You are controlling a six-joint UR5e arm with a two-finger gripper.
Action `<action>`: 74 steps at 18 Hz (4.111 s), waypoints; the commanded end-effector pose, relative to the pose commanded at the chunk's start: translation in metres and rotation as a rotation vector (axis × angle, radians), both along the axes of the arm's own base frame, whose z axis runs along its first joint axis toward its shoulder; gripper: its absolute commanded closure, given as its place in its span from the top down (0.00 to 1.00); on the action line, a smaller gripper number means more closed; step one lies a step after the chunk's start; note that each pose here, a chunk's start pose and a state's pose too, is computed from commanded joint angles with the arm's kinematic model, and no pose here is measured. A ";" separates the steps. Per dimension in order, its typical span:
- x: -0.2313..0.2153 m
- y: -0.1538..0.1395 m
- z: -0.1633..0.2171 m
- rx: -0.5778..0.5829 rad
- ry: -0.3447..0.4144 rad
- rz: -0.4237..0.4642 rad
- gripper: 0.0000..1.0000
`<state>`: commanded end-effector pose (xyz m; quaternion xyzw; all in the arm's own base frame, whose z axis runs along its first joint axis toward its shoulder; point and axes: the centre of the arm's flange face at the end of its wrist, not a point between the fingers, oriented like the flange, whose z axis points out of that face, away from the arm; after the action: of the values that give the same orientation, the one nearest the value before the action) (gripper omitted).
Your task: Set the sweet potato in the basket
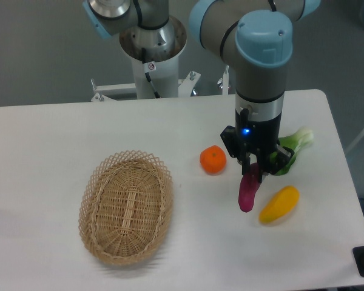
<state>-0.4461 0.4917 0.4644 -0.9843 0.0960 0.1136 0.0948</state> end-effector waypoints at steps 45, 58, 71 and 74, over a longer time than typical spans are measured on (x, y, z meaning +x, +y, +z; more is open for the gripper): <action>0.266 0.115 -0.185 -0.148 0.055 -0.018 1.00; 0.164 0.093 -0.073 -0.052 0.210 0.107 1.00; 0.056 -0.037 0.007 -0.151 0.127 -0.098 1.00; 0.047 -0.054 0.014 -0.131 0.094 -0.126 1.00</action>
<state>-0.3991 0.4372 0.4781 -0.9740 0.1694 0.1467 0.0326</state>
